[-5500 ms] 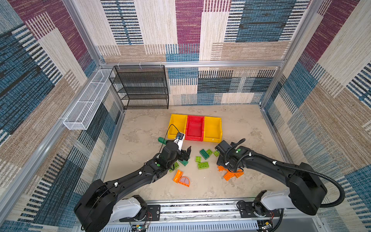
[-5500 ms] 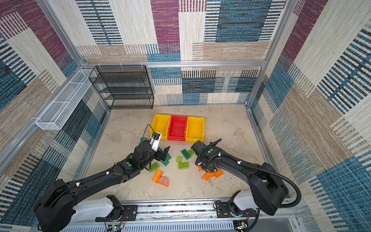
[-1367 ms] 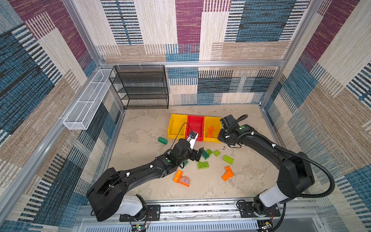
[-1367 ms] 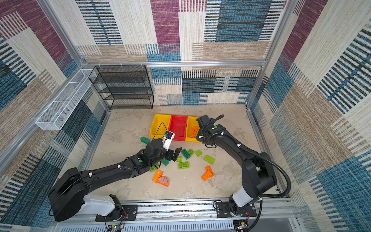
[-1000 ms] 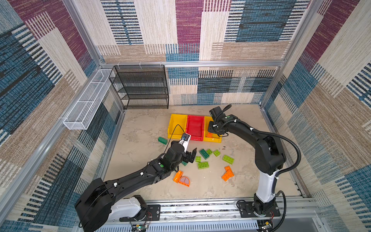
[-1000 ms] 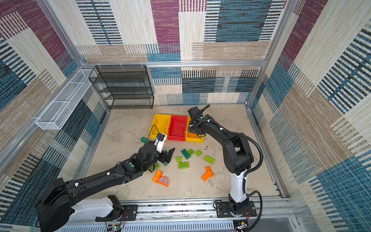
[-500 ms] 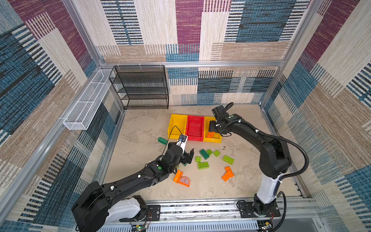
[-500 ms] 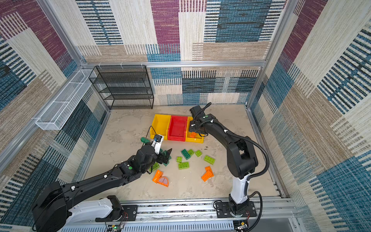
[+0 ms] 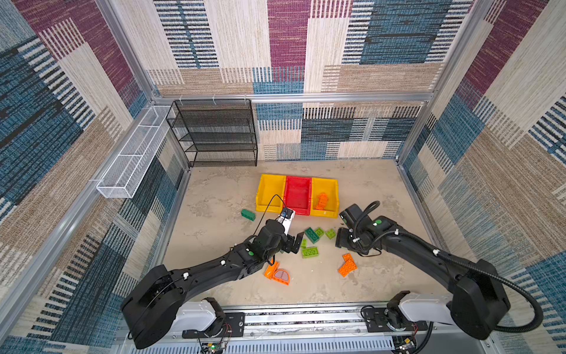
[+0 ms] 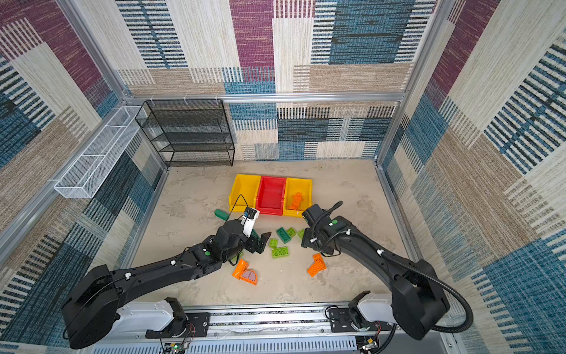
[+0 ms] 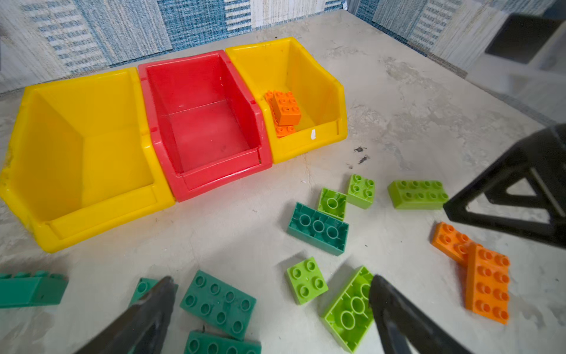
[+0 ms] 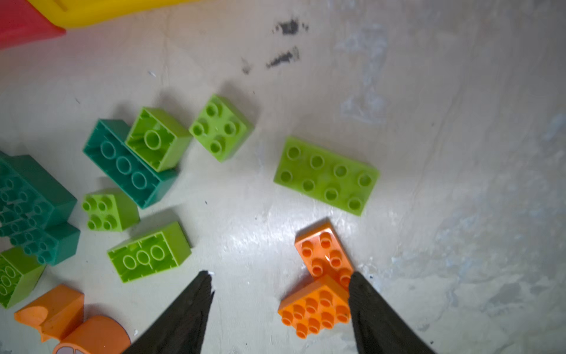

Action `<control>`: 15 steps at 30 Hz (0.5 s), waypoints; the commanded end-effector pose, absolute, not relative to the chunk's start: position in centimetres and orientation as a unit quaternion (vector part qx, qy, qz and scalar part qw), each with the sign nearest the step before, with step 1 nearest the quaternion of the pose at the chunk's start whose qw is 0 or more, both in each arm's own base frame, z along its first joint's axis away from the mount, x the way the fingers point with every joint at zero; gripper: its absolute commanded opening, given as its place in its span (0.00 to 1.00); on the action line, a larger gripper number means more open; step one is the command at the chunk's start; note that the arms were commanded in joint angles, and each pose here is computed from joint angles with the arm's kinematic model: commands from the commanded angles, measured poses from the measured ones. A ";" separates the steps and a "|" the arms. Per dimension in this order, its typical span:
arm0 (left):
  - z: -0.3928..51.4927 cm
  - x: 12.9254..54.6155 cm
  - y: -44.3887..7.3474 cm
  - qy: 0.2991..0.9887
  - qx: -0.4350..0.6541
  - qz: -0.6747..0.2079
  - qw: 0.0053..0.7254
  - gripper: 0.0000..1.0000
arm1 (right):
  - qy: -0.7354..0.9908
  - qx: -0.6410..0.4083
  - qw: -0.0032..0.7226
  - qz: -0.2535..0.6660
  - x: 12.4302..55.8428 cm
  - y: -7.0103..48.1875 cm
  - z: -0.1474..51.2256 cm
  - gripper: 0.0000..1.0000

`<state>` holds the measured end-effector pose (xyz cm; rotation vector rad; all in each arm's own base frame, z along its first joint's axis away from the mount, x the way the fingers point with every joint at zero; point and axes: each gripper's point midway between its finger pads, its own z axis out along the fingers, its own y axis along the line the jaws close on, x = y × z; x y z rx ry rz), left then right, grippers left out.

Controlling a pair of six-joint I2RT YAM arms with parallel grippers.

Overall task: Sort the legos into containers by color
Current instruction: 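Lower the right gripper onto the stacked orange bricks and grasp one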

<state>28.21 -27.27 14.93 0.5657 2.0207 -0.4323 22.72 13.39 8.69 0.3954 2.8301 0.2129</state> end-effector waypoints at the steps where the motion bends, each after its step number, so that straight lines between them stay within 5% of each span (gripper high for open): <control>1: 16.0 28.3 -28.3 0.818 0.225 -0.207 0.487 0.99 | 0.973 0.185 0.099 0.090 19.9 13.7 8.1 0.72; 15: 15.8 28.0 -28.1 0.821 0.236 -0.197 0.482 0.99 | 0.964 0.227 0.042 0.130 15.1 15.1 5.2 0.70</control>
